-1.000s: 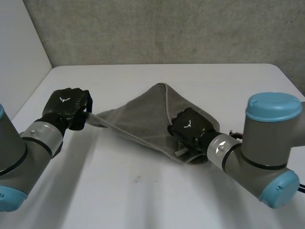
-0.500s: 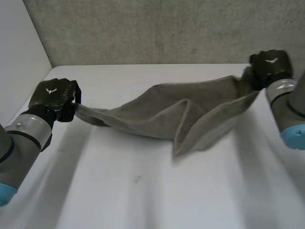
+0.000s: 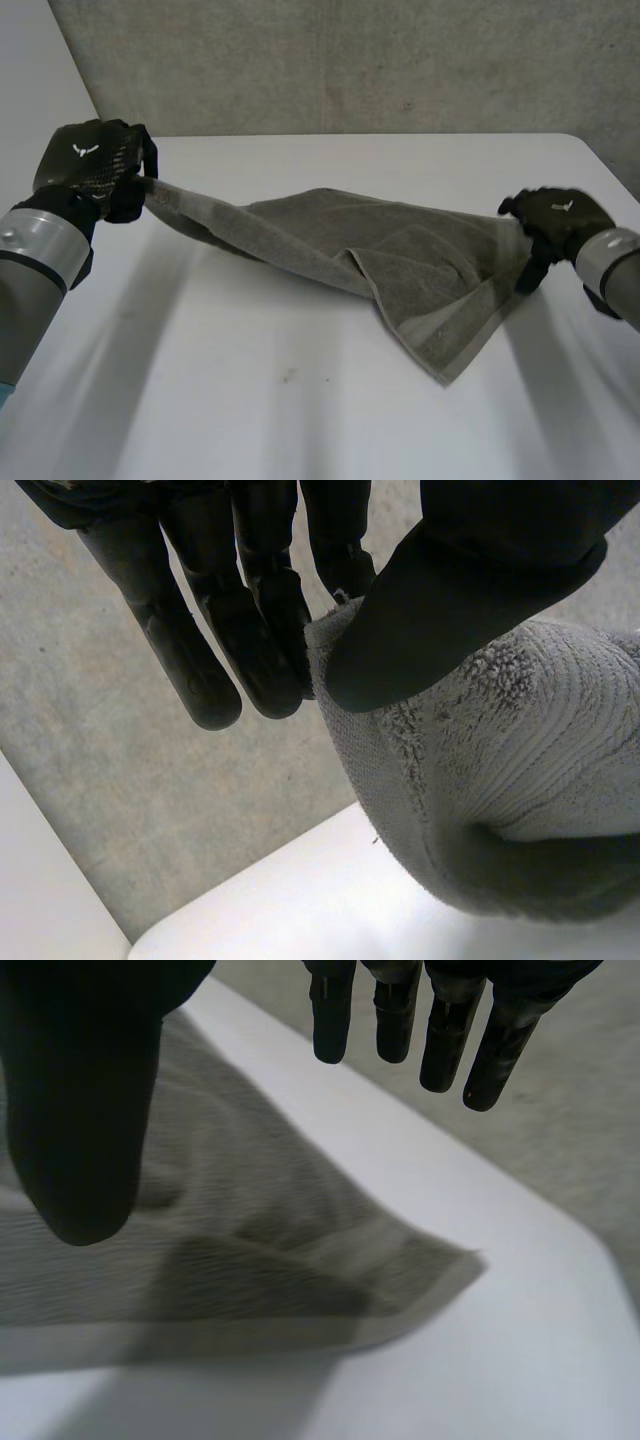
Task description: Fold the towel.
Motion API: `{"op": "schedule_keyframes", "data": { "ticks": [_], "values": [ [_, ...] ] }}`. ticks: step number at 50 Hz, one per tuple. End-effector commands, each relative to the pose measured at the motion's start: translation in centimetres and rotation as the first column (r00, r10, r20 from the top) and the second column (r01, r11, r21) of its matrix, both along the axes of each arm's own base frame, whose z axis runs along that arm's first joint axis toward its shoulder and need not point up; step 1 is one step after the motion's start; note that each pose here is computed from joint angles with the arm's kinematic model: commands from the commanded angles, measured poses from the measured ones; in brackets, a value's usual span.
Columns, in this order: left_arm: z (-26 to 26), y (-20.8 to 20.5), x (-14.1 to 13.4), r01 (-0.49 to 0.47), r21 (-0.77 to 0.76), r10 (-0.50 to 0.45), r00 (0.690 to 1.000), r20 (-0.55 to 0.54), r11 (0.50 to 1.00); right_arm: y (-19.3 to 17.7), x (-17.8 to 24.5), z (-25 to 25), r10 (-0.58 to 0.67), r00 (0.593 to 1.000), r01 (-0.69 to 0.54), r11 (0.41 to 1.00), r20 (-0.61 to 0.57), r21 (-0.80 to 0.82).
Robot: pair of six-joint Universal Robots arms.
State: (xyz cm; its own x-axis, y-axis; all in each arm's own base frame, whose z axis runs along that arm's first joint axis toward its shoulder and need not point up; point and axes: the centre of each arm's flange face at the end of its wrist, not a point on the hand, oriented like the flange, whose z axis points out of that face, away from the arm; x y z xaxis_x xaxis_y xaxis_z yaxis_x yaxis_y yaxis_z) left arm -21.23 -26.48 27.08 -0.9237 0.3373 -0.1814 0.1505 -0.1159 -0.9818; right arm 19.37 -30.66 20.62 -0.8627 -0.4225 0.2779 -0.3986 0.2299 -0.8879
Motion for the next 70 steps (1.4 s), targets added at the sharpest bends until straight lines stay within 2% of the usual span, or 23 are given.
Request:
{"op": "schedule_keyframes", "data": {
  "ticks": [1,3,8,15,27,36,49,55,62,70],
  "values": [
    [0.5,0.8,-0.3,0.014,-0.015,-0.014,1.0,-0.007,1.0,4.6,1.0,-0.9,0.041,0.997,-0.048,0.992,0.066,0.121],
    [0.5,0.8,-0.3,0.016,-0.014,-0.016,1.0,-0.007,1.0,6.6,1.8,-1.7,0.037,0.991,-0.06,0.982,0.128,0.179],
    [0.1,0.8,-0.4,0.017,-0.003,-0.017,1.0,-0.005,1.0,8.5,2.5,-3.0,0.023,0.979,-0.071,0.97,0.201,0.234],
    [-0.4,0.8,-0.4,0.017,0.012,-0.017,1.0,-0.002,1.0,10.3,4.3,-4.3,0.088,0.969,-0.142,0.963,0.231,0.231],
    [-0.8,0.9,-0.3,0.017,0.024,-0.017,1.0,0.001,1.0,9.8,5.5,-8.5,0.109,0.975,-0.153,0.961,0.193,0.23],
    [-1.1,0.8,-0.3,0.017,0.031,-0.017,1.0,0.003,0.999,8.5,5.6,-8.6,0.096,0.977,-0.122,0.984,0.193,0.127],
    [-1.1,0.8,-0.3,0.017,0.033,-0.017,1.0,0.004,0.999,6.6,5.5,-8.4,0.143,0.986,-0.144,0.99,0.085,0.006],
    [-1.2,0.9,-0.3,0.016,0.036,-0.016,1.0,0.004,0.999,6.7,5.3,-8.7,0.135,0.988,-0.137,0.99,0.074,0.036],
    [-1.2,0.9,-0.3,0.016,0.039,-0.016,1.0,0.005,0.999,8.5,4.8,-9.0,0.135,0.989,-0.144,0.975,0.061,0.168],
    [-1.3,0.9,-0.3,0.017,0.042,-0.017,1.0,0.006,0.999,9.1,4.6,-9.2,0.137,0.989,-0.145,0.969,0.054,0.199]
  ]
}}
